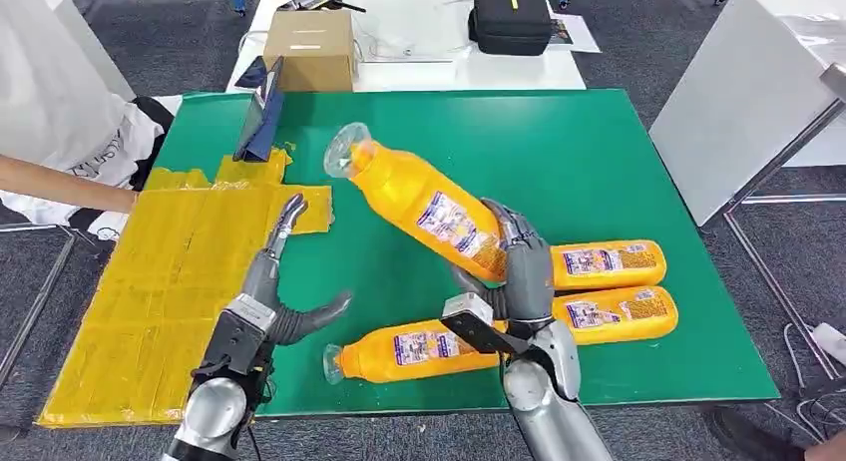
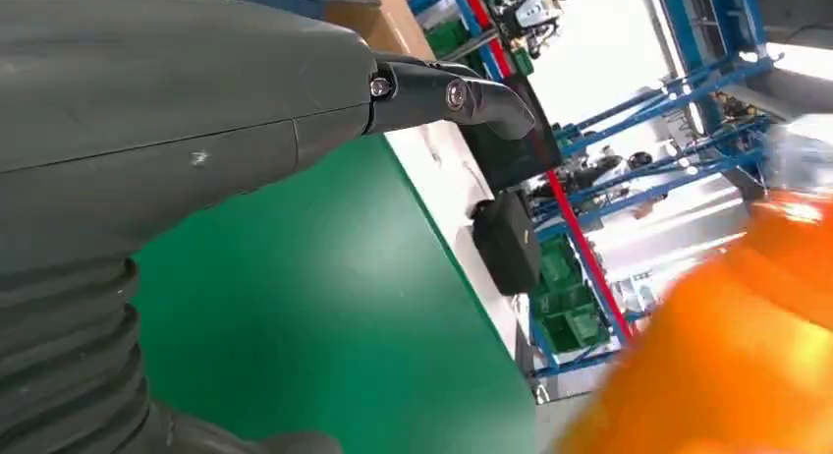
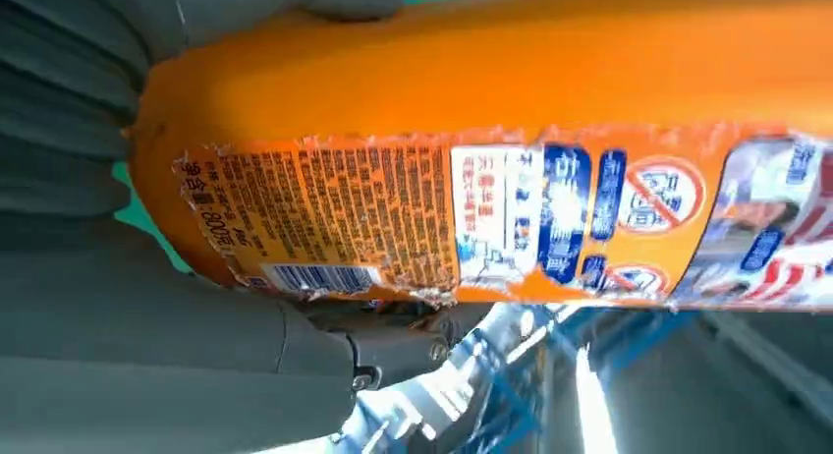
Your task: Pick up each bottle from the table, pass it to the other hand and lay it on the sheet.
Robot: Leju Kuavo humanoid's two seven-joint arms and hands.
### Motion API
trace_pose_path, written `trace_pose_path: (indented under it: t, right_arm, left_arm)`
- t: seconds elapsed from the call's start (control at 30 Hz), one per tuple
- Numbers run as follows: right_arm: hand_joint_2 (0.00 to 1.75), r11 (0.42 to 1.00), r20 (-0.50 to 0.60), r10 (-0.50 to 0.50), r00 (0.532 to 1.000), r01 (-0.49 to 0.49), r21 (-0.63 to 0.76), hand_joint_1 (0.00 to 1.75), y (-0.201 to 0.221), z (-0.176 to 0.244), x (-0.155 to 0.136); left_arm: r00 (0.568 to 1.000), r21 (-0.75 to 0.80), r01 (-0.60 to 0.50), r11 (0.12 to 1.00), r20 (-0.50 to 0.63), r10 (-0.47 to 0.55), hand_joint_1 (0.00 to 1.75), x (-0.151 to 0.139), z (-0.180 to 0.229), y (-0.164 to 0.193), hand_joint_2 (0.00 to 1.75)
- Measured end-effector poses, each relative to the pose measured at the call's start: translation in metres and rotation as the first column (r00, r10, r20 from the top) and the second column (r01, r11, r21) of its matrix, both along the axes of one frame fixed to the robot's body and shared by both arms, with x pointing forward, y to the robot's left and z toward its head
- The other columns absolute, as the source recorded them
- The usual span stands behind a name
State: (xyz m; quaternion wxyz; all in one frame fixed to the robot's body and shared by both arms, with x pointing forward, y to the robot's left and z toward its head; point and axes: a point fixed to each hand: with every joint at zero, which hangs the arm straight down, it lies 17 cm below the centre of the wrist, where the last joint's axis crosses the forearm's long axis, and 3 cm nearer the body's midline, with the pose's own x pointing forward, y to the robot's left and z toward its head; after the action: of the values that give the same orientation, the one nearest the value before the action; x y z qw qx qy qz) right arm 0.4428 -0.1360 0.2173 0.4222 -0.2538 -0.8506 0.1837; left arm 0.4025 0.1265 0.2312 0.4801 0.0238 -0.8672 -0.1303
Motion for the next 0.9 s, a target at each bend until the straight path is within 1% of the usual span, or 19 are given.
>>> trace_pose_path:
  t: [0.17,0.27,0.37,0.43,0.5,0.57,0.73,0.9]
  right_arm:
    - [1.75,0.999,0.043,-0.023,0.999,0.021,0.047,1.75,-0.01,0.016,-0.009]
    - [1.75,0.996,0.093,-0.075,0.993,0.07,0.049,1.75,-0.016,0.028,-0.017]
    - [1.75,0.993,0.095,-0.098,0.991,0.092,0.073,1.75,-0.02,0.032,-0.02]
    - [1.75,0.992,0.07,-0.068,0.995,0.06,0.113,1.75,-0.019,0.03,-0.02]
    - [1.75,0.989,0.035,0.002,0.999,-0.007,0.149,1.75,-0.011,0.024,-0.019]
    - [1.75,0.984,0.016,0.071,0.997,-0.073,0.16,1.75,0.003,0.021,-0.02]
    - [1.75,0.979,0.006,0.131,0.991,-0.13,0.155,1.75,0.023,0.015,-0.024]
    - [1.75,0.977,-0.032,0.172,0.985,-0.166,0.131,1.75,0.044,-0.002,-0.028]
  left_arm:
    - [1.0,0.0,0.002,1.0,0.002,-0.002,0.0,0.0,0.001,-0.002,1.75]
    - [1.0,-0.002,-0.01,1.0,0.004,0.01,0.0,0.001,0.002,0.0,1.75]
    - [1.0,-0.003,-0.013,1.0,0.003,0.013,0.0,0.002,0.002,0.001,1.75]
    - [1.0,-0.016,-0.003,1.0,-0.006,0.002,0.0,0.003,0.002,-0.001,1.75]
    - [0.997,-0.055,0.065,0.996,-0.025,-0.066,0.0,0.002,0.004,-0.01,1.75]
    - [0.987,-0.102,0.152,0.983,-0.034,-0.156,0.0,-0.001,0.009,-0.022,1.75]
    - [0.964,-0.156,0.259,0.953,-0.025,-0.266,0.0,-0.003,0.021,-0.035,1.75]
    - [0.95,-0.198,0.306,0.931,-0.002,-0.313,0.0,0.0,0.036,-0.036,1.75]
